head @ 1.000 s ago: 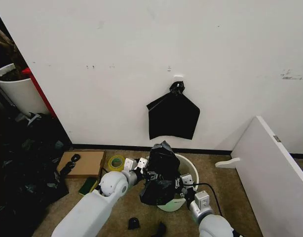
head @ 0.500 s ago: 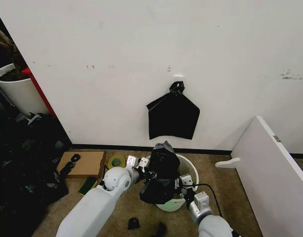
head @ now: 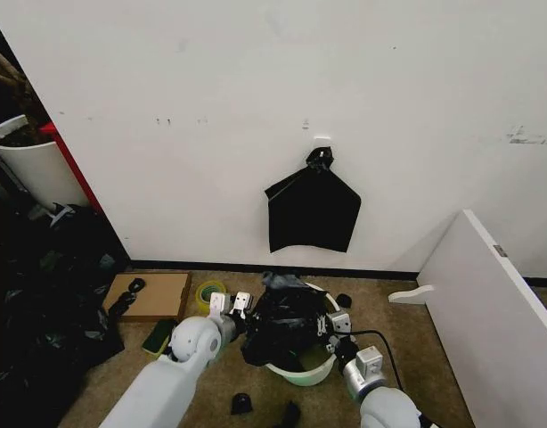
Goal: Place the garbage bag over the trash bin.
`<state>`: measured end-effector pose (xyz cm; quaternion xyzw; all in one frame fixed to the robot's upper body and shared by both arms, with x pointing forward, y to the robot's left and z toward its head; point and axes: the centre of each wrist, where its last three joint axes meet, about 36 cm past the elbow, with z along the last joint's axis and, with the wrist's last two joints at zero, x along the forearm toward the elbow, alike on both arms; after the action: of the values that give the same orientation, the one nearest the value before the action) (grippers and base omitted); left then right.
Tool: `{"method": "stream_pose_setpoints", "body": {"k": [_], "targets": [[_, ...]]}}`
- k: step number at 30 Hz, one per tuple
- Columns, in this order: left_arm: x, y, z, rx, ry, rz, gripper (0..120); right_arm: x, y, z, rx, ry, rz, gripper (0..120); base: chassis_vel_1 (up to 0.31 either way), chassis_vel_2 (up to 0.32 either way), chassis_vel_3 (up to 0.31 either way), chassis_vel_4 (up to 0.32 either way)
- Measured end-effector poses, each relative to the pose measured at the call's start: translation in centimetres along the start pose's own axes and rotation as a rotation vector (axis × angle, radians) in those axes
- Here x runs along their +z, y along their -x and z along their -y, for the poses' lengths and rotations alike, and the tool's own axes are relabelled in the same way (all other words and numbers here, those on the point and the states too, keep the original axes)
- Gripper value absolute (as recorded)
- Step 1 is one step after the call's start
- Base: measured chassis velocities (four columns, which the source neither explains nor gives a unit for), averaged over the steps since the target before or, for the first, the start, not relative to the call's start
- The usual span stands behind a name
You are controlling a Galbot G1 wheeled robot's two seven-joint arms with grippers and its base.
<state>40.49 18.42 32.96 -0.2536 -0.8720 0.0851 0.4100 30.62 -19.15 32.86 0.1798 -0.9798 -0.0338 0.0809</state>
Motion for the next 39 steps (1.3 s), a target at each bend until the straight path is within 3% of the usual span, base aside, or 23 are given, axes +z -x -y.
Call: {"method": "stream_pose_setpoints", "body": {"k": [7,16,23,29,35,39], "targets": [[1.8,-1.7,1.1,0.038,-0.004,0.019,1,-0.2,0.5,1.5,-0.008,0.057,0.057,0,0.000,0.000,0.000,0.000],[2.1,-3.6,1.7,0.069,-0.011,0.062,0,0.0,1.0,5.3,0.027,0.019,0.121,0,0.000,0.000,0.000,0.000],[0.5,-6.6,0.1,0.049,-0.023,0.150,0,-0.2,1.1,8.0,0.089,0.013,0.124,0,0.000,0.000,0.000,0.000],[-1.1,-8.6,-0.9,0.050,-0.045,0.241,0,0.3,0.2,7.2,0.058,0.023,0.107,0,0.000,0.000,0.000,0.000],[-3.9,-10.8,-1.2,0.055,-0.051,0.353,0,2.5,-1.4,6.0,-0.082,0.037,0.167,0,0.000,0.000,0.000,0.000],[-5.0,-11.5,-1.6,0.045,-0.048,0.386,0,3.8,-1.8,6.0,-0.170,0.036,0.219,0,0.000,0.000,0.000,0.000]]}}
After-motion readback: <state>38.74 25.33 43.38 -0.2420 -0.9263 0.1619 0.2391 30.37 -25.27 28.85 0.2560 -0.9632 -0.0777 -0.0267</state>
